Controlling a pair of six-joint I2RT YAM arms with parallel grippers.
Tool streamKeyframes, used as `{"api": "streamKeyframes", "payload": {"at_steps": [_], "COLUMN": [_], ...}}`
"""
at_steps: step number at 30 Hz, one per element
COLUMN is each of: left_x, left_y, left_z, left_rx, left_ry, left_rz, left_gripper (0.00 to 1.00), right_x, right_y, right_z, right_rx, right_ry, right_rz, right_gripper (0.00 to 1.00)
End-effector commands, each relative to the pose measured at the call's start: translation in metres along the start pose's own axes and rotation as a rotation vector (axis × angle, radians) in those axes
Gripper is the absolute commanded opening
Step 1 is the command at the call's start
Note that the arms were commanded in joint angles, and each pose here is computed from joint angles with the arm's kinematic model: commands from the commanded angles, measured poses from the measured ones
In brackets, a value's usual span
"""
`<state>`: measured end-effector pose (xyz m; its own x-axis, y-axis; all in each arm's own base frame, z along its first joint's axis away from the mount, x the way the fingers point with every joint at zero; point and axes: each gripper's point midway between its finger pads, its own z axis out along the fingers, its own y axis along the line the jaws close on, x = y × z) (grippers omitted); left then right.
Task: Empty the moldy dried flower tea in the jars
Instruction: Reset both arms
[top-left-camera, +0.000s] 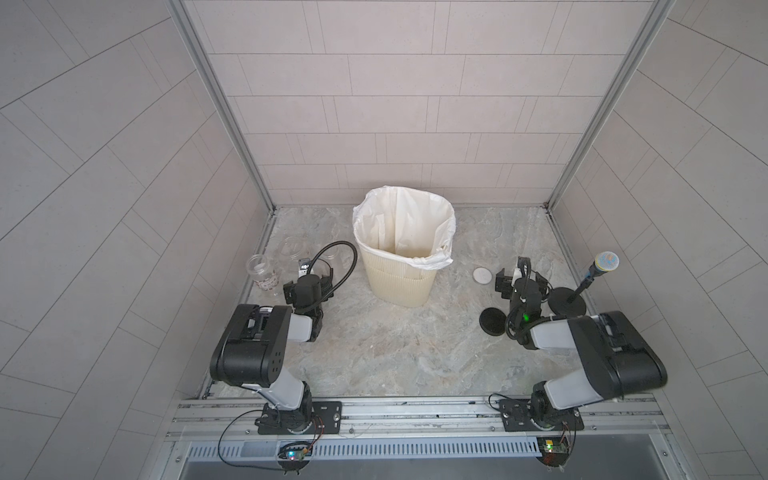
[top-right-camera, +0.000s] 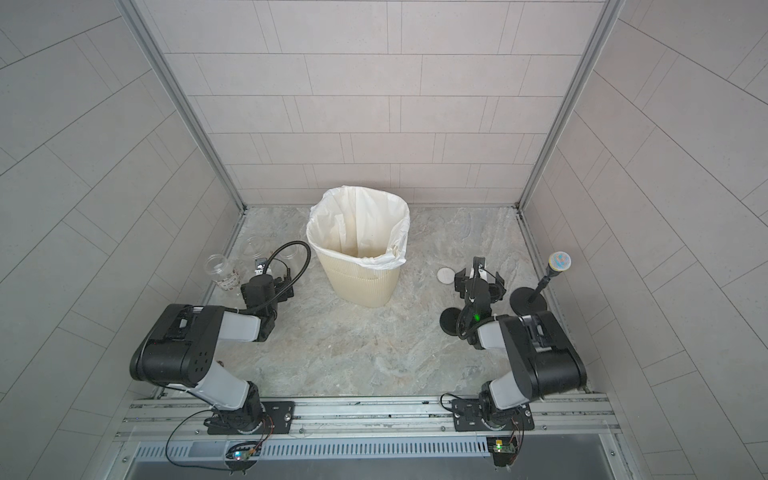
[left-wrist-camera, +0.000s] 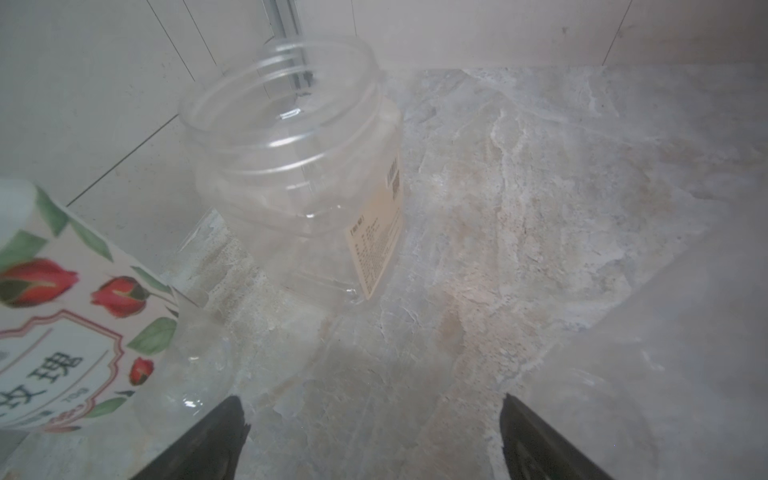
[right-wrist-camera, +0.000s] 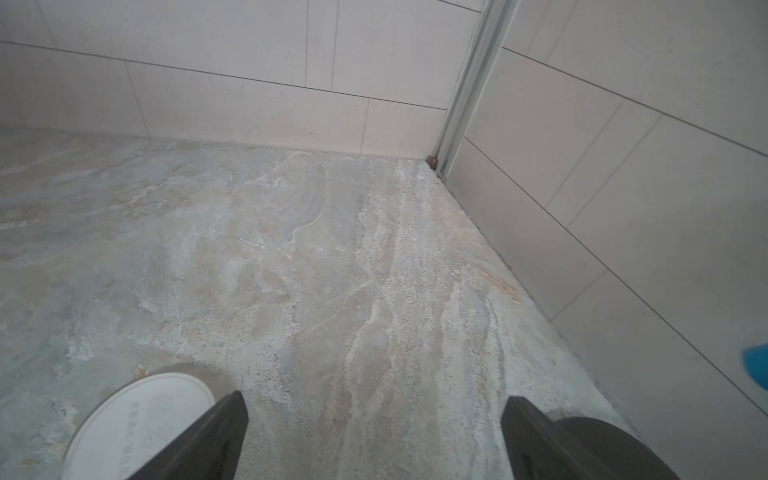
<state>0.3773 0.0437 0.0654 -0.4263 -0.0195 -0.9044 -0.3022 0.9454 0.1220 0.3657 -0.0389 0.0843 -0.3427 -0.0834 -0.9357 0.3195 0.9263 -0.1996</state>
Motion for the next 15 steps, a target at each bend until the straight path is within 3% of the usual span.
{"api": "streamKeyframes", "payload": {"at_steps": [1, 2, 4, 7, 10, 15], "left_x": [-0.027, -0.026, -0.027, -0.028, -0.027, -0.027], "left_y": [0.002, 0.003, 0.002, 0.002, 0.003, 0.002], "left_z": [0.001, 0.001, 0.001, 0.0, -0.001, -0.001], "left_rx": [-0.017, -0.019, -0.018, -0.017, -0.017, -0.016], "left_ry": [-0.09, -0.09, -0.094, -0.098, -0.099, -0.099], "left_rz": [-0.048, -0.046, -0.047, -0.046, -0.046, -0.045], "left_gripper": [1.0, 1.0, 1.0, 1.0, 1.0, 1.0], "right_x": [-0.019, -0.014, -0.017, -0.016, -0.019, -0.018], "right_y": [-0.013, -0.018, -0.015, -0.008, -0.008, -0.004], "right_z": [0.005, 0.013, 0.012, 0.013, 0.012, 0.011], "right_rx": [0.069, 0.076, 0.071, 0.033, 0.036, 0.015], "right_ry": [-0.009, 0.04, -0.035, 0.019, -0.039, -0.031], "right_rz": [0.038, 0.047, 0.057, 0.03, 0.043, 0.027], "right_gripper": [1.0, 1.0, 1.0, 1.0, 1.0, 1.0]}}
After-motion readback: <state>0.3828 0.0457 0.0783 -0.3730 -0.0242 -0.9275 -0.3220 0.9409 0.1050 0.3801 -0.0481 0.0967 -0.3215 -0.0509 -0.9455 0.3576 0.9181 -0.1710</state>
